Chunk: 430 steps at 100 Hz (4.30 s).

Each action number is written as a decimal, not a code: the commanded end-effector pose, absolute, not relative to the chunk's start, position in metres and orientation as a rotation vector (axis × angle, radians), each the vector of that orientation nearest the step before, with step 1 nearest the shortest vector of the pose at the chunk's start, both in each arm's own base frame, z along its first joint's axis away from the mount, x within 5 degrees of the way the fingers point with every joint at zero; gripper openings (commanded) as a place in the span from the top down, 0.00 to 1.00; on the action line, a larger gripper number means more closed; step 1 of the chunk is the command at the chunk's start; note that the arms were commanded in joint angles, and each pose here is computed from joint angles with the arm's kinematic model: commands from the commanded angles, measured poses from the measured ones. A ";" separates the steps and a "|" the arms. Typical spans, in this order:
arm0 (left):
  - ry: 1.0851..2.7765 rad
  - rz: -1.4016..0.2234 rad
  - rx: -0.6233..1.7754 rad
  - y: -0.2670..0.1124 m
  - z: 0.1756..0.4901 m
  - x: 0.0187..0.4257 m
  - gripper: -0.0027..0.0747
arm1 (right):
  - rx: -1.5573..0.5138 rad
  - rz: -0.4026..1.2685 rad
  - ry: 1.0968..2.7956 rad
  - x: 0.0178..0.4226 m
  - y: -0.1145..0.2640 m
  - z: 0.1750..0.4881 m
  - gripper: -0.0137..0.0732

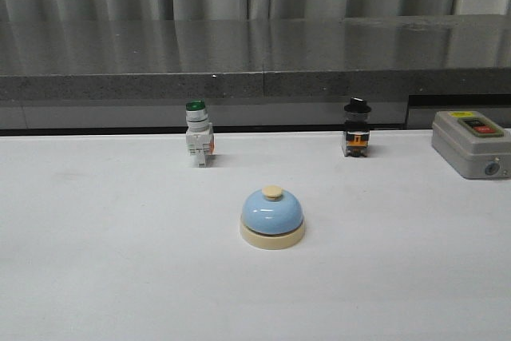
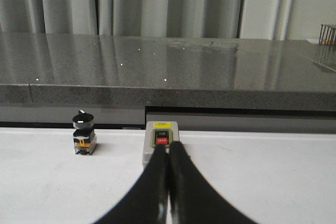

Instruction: Place and press bell with both arms

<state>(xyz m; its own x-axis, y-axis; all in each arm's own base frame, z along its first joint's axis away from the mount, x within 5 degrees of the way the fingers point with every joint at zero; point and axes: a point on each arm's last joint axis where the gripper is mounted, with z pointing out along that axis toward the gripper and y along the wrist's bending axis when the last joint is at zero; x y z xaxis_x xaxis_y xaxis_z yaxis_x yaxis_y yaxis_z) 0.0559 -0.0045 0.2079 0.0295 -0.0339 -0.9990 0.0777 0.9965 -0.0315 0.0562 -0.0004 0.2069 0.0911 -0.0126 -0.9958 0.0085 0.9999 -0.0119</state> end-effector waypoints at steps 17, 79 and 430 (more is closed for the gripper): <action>1.479 -0.088 0.021 -0.004 0.202 0.055 0.99 | -0.016 -0.026 1.178 0.048 0.000 0.236 0.92; 1.479 -0.088 0.021 -0.004 0.202 0.055 0.99 | -0.037 -0.066 1.259 0.042 0.000 0.284 0.92; 1.479 -0.088 0.021 -0.004 0.202 0.055 0.99 | -0.896 0.117 2.611 0.337 0.220 0.321 0.92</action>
<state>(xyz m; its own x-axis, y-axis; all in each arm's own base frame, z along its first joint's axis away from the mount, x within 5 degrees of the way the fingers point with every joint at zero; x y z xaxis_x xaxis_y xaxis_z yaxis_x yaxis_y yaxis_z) 0.0559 -0.0045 0.2074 0.0248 -0.0300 -0.9992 0.0779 0.9966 -0.0280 0.3407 0.2436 0.2745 -0.7325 -0.6217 -0.2772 -0.6390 0.7684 -0.0348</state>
